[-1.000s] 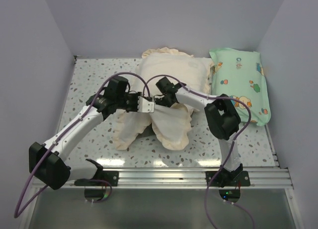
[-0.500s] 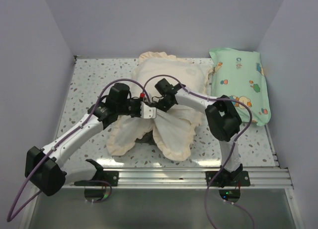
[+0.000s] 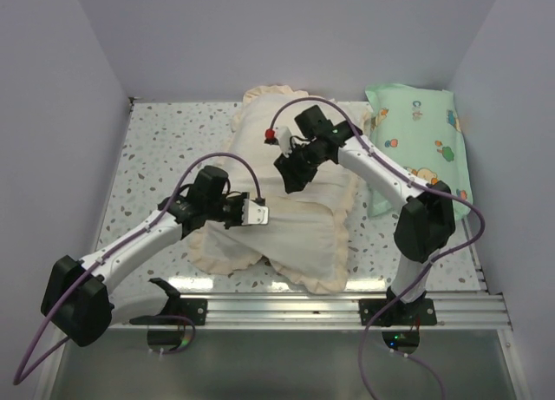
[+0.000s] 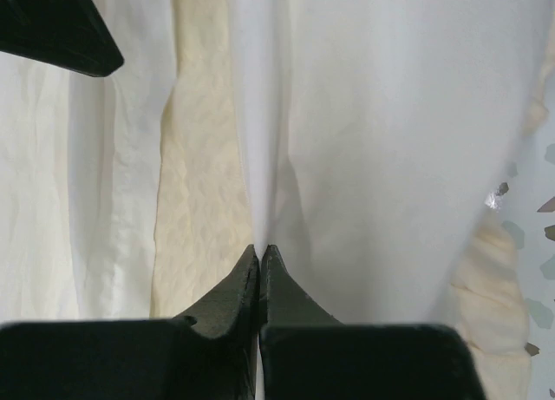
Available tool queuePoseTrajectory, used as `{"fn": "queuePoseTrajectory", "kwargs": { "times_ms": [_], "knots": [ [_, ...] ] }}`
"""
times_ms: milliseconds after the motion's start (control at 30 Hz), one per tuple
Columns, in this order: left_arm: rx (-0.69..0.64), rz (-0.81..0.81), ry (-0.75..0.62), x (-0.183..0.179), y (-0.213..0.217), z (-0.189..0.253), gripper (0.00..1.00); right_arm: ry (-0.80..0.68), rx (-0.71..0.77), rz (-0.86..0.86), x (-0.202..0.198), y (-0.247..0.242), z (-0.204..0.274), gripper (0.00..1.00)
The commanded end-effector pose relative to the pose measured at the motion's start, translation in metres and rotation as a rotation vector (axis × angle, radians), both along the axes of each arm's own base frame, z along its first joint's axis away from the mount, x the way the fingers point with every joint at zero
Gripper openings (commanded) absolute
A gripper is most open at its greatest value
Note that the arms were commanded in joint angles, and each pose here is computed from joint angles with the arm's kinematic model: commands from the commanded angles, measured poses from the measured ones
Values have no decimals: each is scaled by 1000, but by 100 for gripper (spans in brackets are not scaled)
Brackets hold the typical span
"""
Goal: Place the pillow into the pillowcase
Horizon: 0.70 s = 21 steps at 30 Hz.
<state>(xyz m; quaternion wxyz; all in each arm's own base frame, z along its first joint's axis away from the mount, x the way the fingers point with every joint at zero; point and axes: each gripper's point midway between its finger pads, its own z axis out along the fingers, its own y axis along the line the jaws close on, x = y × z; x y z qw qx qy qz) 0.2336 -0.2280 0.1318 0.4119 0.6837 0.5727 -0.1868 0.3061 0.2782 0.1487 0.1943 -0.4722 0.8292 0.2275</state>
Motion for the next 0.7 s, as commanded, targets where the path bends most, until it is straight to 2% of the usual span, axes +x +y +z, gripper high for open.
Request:
{"fn": "queuePoseTrajectory", "kwargs": {
  "times_ms": [0, 100, 133, 200, 233, 367, 400, 500, 567, 600, 633, 667],
  "knots": [
    [-30, 21, -1, -1, 0, 11, 0, -50, 3, -72, 15, -5, 23, 50],
    [-17, 25, -31, 5, 2, 22, 0, -5, 39, -114, 21, -11, 37, 65],
    [-10, 17, -48, 7, 1, 25, 0, -2, 73, -140, 25, -13, 49, 66],
    [-18, 18, -78, 13, -1, 35, 0, 1, 117, -192, 38, -27, 61, 64],
    [-31, 47, -85, 19, -2, 40, 0, -4, 109, -202, 40, -34, 61, 60],
    [-95, 66, -133, 49, -23, 63, 0, 24, -9, -167, 26, -61, 34, 56],
    [-80, 88, -103, 59, -28, 51, 0, 34, -17, -166, 24, -66, 30, 56],
    [40, 118, 9, 75, -35, 15, 24, 58, -34, -180, 17, -75, 22, 56],
    [91, 152, 128, 77, -20, -5, 30, 76, -54, -176, 10, -82, 19, 56],
    [63, 158, 173, 77, -11, -4, 34, 62, -58, -173, 8, -87, 22, 56],
    [-17, 200, 236, 86, 9, 5, 43, 66, -75, -170, 2, -92, 18, 55],
    [-40, 227, 242, 87, 22, 15, 47, 58, -82, -167, -1, -95, 18, 55]
  ]
}}
